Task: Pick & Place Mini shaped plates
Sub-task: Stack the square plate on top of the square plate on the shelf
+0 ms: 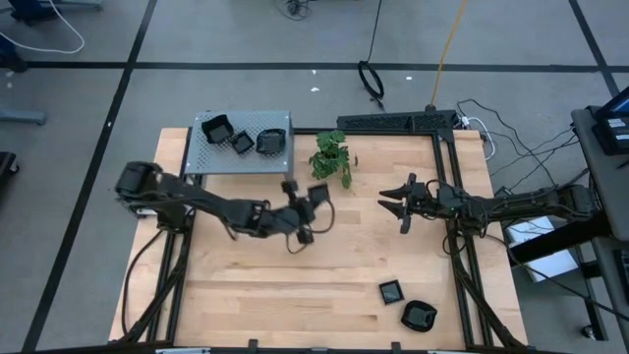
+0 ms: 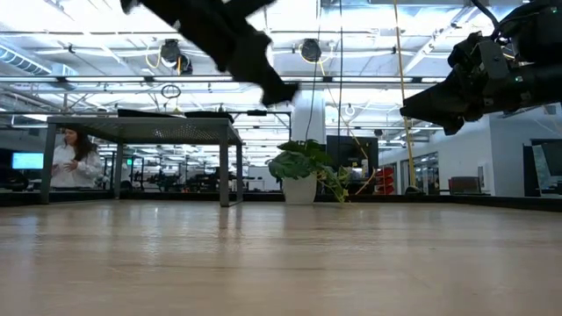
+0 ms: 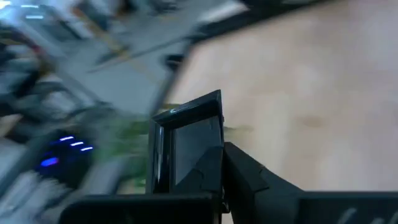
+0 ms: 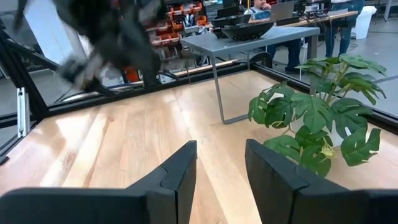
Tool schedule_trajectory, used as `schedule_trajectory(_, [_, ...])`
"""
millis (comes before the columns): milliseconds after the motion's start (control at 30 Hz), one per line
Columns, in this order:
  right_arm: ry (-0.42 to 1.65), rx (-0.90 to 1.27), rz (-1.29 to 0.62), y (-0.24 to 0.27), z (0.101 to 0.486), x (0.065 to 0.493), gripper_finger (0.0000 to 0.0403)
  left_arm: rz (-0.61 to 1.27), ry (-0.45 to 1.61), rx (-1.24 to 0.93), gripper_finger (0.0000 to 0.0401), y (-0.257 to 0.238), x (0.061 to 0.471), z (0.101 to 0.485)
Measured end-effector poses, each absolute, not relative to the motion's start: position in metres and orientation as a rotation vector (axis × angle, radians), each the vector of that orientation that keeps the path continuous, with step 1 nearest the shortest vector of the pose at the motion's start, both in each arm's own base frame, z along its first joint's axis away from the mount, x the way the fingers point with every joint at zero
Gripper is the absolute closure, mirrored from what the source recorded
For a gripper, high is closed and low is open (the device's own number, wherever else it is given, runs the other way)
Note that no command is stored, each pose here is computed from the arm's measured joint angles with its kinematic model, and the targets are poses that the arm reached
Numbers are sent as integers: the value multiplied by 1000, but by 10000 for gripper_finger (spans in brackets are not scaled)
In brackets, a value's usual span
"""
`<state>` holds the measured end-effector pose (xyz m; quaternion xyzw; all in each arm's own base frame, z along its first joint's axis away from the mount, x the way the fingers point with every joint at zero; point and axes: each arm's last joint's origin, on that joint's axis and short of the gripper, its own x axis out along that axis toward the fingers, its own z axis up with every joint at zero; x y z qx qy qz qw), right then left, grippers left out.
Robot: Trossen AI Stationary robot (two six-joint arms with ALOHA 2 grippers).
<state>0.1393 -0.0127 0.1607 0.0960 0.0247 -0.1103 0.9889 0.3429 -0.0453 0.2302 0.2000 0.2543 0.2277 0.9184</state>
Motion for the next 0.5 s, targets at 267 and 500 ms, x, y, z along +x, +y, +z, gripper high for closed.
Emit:
schedule_trajectory(267, [32,194,-220,-13,162,139,275,817,523,473,374,-10,300,285])
schedule_trajectory(500, [32,194,-220,-13,162,139,275,1006,612,366,371,35,259,302])
